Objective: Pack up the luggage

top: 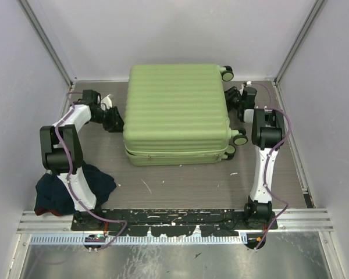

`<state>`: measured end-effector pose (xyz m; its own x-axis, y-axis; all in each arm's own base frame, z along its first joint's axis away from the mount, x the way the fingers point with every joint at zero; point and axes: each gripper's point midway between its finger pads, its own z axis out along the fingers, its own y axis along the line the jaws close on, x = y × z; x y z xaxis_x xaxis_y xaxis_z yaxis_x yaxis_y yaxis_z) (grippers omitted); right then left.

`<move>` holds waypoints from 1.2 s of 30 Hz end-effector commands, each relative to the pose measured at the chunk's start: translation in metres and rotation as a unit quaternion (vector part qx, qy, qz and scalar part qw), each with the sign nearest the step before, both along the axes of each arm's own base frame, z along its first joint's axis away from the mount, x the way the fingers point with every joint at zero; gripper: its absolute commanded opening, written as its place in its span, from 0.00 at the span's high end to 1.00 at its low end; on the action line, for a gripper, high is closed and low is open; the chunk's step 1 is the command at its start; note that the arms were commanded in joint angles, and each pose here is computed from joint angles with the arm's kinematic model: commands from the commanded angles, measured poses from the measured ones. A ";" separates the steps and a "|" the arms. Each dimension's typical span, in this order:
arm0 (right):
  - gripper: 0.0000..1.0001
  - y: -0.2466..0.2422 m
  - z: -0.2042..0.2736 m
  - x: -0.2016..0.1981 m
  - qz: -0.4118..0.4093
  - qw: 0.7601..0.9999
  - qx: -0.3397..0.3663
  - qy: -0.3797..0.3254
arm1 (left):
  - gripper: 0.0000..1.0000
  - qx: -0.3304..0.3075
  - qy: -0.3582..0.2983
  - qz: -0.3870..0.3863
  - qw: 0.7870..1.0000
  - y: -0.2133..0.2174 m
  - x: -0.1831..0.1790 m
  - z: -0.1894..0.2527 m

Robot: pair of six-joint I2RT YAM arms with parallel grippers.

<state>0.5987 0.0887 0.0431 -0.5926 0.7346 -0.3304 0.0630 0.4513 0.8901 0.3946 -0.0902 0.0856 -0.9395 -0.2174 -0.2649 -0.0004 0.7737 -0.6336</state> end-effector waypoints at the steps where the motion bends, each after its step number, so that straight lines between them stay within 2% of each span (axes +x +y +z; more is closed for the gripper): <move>1: 0.59 0.039 0.004 0.035 0.015 0.998 0.002 -0.057 | 0.75 0.031 0.004 -0.006 0.999 0.015 0.010 -0.015; 3: 0.62 0.040 0.006 0.054 0.008 0.997 0.000 -0.075 | 0.75 0.036 -0.003 -0.003 0.999 0.018 0.017 -0.014; 7: 0.59 0.049 0.037 0.097 0.014 0.990 -0.004 -0.139 | 0.75 0.047 -0.007 0.025 0.999 0.026 0.032 -0.008; 11: 0.51 0.046 0.085 0.112 0.033 0.975 -0.047 -0.212 | 0.74 0.045 -0.013 0.046 0.998 0.027 0.038 0.006; 15: 0.36 0.007 0.126 0.107 0.013 0.965 -0.112 -0.236 | 0.70 0.063 -0.008 0.072 0.995 0.033 0.032 0.005; 17: 0.30 -0.018 0.138 0.098 -0.003 0.960 -0.155 -0.234 | 0.68 0.079 -0.010 0.095 0.992 0.040 0.031 0.004; 19: 0.19 -0.048 0.152 0.087 -0.024 0.952 -0.205 -0.227 | 0.64 0.093 -0.017 0.119 0.988 0.045 0.030 0.007; 21: 0.14 -0.079 0.166 0.074 -0.044 0.939 -0.258 -0.223 | 0.62 0.100 -0.020 0.134 0.986 0.048 0.029 0.007; 23: 0.10 -0.103 0.198 0.053 -0.051 0.916 -0.315 -0.242 | 0.61 0.109 -0.026 0.138 0.984 0.048 0.028 0.005; 26: 0.01 -0.135 0.220 0.019 -0.063 0.874 -0.415 -0.243 | 0.60 0.116 -0.022 0.148 0.982 0.050 0.022 0.000; 28: 0.00 -0.155 0.241 -0.009 -0.072 0.850 -0.457 -0.252 | 0.60 0.123 -0.023 0.154 0.980 0.051 0.018 -0.003; 30: 0.00 -0.171 0.257 -0.035 -0.087 0.835 -0.482 -0.251 | 0.59 0.136 -0.027 0.161 0.977 0.054 0.014 -0.004; 36: 0.00 -0.188 0.286 -0.109 -0.082 0.815 -0.517 -0.250 | 0.57 0.183 -0.057 0.166 0.967 0.061 0.010 0.007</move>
<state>0.5289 -0.0944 0.3339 -0.0639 0.0841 -0.9944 -0.0452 0.9952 0.0870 0.4112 -0.0612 0.0845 -0.8310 -0.3979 -0.3888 -0.1848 0.8566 -0.4818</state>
